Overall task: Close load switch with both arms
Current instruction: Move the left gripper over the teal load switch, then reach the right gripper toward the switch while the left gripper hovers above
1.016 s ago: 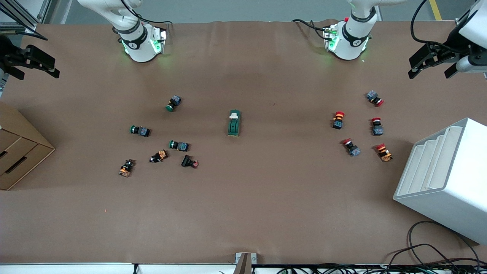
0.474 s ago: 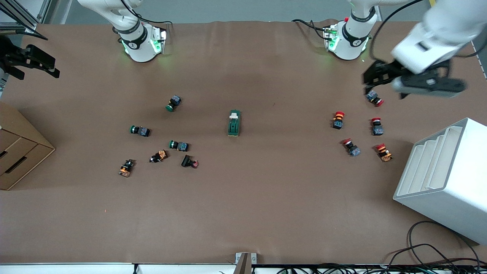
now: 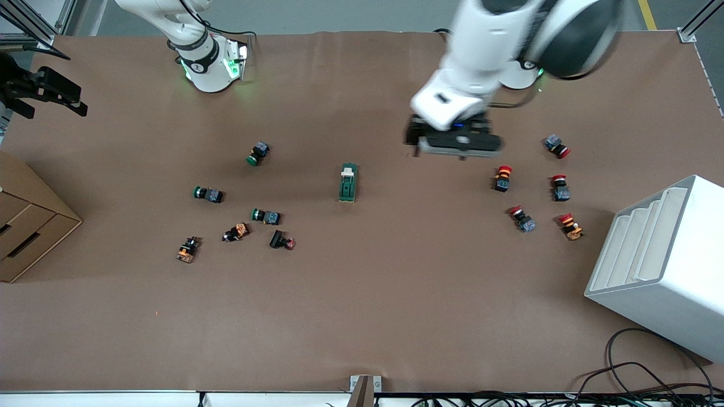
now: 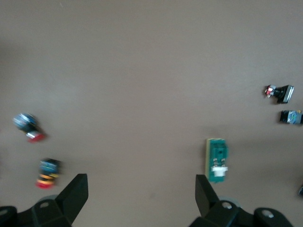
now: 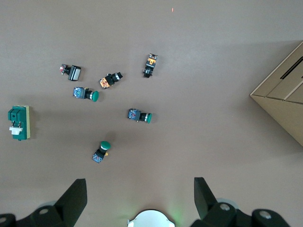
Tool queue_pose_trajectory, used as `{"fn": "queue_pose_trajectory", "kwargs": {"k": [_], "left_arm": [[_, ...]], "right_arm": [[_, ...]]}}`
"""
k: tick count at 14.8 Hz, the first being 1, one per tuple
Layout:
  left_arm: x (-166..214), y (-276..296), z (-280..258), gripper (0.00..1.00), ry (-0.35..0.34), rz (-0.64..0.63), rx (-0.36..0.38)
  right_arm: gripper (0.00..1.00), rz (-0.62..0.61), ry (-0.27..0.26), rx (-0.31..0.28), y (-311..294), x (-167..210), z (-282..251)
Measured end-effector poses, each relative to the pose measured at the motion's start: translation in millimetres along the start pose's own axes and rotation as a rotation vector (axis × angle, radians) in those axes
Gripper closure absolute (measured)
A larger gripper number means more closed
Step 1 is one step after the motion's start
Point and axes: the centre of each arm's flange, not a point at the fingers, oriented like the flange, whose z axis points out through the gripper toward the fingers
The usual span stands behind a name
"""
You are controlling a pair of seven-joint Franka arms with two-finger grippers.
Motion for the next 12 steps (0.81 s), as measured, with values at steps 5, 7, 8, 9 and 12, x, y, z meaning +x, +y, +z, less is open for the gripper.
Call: {"fn": "queue_pose_trajectory", "kwargs": {"k": [5,7,8,9,12], "left_arm": [[-92.2,111.0,87.4,0.0,0.107,-0.189,0.082],[-126.4,141.7,126.4,0.0,0.18,-0.249,0.1],[-143.9,153.9,147.6,0.0,0.224,-0.269,0.112],[-162.3,164.2,170.8,0.0,0.277,-0.283,0.124],[-219.2,178.2,243.9,0.0,0.451,-0.311,0.121]], "right_arm": [[0.0,0.008,0.007,-0.008,4.2,0.2,-2.4],[0.0,0.016,-0.014,-0.01,8.7,7.0,8.2],[0.0,0.02,-0.028,-0.01,11.1,14.2,17.5],[0.0,0.023,-0.043,-0.009,13.1,23.7,29.3],[0.0,0.027,-0.132,-0.006,16.9,55.4,80.1]]}}
